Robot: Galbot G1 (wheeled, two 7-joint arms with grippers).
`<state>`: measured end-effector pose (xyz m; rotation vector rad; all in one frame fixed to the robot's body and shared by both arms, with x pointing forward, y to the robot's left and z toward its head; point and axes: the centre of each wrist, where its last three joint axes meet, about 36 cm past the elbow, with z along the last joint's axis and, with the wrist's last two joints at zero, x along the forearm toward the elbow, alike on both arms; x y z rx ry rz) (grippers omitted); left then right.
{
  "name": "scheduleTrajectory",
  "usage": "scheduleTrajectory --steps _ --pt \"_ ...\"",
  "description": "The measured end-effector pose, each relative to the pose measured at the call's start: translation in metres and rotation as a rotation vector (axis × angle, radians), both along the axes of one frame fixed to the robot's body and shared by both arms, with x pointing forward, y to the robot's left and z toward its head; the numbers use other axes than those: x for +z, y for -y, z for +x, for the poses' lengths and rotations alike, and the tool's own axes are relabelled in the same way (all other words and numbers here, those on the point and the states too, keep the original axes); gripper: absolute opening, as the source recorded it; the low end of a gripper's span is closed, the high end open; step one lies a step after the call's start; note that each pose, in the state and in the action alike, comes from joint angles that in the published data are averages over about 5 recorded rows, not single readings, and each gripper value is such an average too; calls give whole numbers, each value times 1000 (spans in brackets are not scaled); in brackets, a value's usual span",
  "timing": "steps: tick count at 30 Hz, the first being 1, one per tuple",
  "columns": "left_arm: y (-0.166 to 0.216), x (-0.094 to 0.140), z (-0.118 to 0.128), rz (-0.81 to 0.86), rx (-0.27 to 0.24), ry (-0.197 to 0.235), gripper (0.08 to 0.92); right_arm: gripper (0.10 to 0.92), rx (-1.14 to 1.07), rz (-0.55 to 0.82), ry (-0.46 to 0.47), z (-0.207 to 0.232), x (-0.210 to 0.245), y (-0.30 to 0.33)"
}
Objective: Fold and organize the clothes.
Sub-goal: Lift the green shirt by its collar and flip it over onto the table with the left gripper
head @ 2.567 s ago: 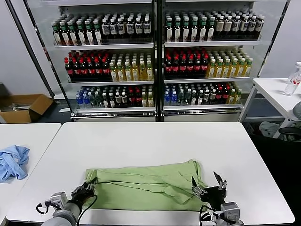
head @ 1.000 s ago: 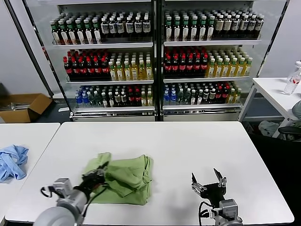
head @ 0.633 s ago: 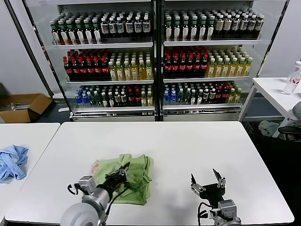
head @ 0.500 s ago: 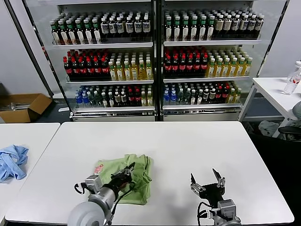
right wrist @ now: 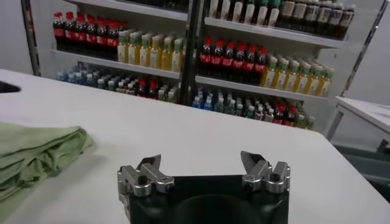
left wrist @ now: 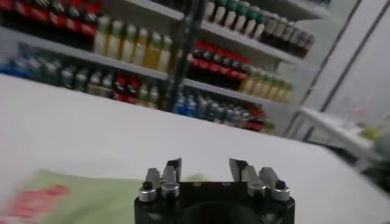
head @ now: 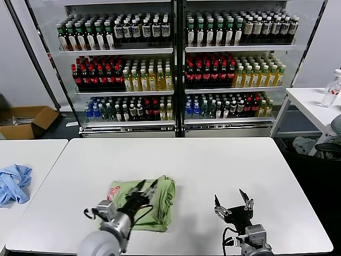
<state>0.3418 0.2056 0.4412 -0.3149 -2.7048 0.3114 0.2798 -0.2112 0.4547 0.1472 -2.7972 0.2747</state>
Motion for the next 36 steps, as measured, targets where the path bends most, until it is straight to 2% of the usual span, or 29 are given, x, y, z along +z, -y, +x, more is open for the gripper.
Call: scheduleTrajectory --steps 6,9,15,17,24,27,36 --pt "-38 -23 -3 156 96 -56 754 823 2 -1 -2 0 -3 -1" --pt "-50 -34 -3 197 127 -93 808 823 0 -6 -2 0 -4 0" --pt "-63 -46 -1 225 157 -137 812 823 -2 -10 -1 0 -5 1" --pt "-66 -48 0 221 163 -146 785 823 -2 -9 -3 0 -6 0" --pt "-71 -50 -1 153 174 -181 586 822 1 -6 -9 0 -7 -2" --pt "-70 -51 -2 122 173 -193 525 823 -1 -8 -10 0 -8 -1" --pt "-78 -42 0 104 180 -189 256 823 3 -13 -10 1 -8 0"
